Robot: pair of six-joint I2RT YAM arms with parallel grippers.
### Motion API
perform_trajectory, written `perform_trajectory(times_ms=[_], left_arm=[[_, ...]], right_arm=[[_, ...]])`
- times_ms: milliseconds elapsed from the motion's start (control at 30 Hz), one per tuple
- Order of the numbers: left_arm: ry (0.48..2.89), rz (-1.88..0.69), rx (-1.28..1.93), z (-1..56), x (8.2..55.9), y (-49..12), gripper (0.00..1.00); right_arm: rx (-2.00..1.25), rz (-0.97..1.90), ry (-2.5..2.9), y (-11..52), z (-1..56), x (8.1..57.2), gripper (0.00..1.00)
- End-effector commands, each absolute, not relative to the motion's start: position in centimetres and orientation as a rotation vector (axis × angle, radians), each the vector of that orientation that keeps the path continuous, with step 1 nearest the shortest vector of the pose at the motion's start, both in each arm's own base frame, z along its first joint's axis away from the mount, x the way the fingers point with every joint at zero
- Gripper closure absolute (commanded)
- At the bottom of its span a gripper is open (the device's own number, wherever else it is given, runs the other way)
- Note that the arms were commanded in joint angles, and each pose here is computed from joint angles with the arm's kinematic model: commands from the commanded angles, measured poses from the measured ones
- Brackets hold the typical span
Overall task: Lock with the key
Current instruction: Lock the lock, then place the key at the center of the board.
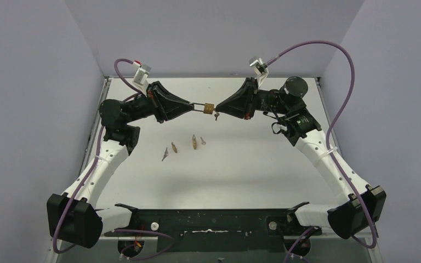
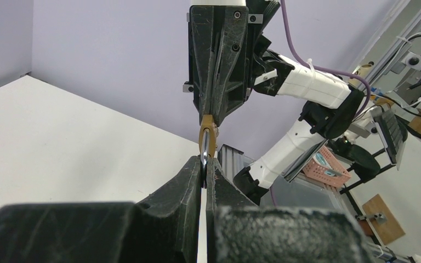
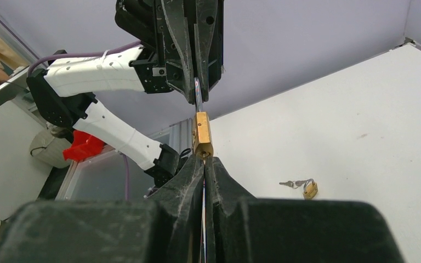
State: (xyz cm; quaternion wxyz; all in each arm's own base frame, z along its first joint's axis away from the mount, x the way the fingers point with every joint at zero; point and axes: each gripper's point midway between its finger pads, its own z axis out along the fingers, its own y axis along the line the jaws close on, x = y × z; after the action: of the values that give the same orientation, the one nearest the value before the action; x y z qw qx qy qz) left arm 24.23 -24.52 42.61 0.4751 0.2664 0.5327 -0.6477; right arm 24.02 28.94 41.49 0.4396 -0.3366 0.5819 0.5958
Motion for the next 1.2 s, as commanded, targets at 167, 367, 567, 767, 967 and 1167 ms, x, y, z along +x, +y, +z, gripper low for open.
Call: perform_trajectory(times_ms=[167, 367, 567, 767, 967, 1167], left_arm=[[1.209, -1.514, 0.635, 45.4, 24.3, -23.1, 1.0], [1.22, -1.499, 0.623, 45.1, 24.4, -22.4, 1.0], [1.261, -1.457, 0.62, 44.0, 24.7, -21.9, 1.0], [1.375, -1.319, 0.597, 42.0, 25.4, -21.8, 1.0], [1.635, -1.023, 0.629, 37.0, 26.0, -23.2, 1.0], [1.798, -0.865, 0.545, 33.1, 27.8, -23.7, 1.0]], right_arm=[[-0.83, 1.409, 1.387, 27.4, 43.2, 23.8, 1.0], [-0.806, 1.391, 1.385, 26.6, 43.5, 24.3, 1.0], [-0.78, 1.372, 1.394, 25.7, 43.3, 24.6, 1.0], [-0.697, 1.297, 1.453, 24.8, 42.0, 26.1, 1.0], [-0.566, 1.094, 1.571, 23.1, 40.0, 28.8, 1.0], [-0.496, 1.01, 1.639, 22.0, 38.4, 29.6, 1.0]])
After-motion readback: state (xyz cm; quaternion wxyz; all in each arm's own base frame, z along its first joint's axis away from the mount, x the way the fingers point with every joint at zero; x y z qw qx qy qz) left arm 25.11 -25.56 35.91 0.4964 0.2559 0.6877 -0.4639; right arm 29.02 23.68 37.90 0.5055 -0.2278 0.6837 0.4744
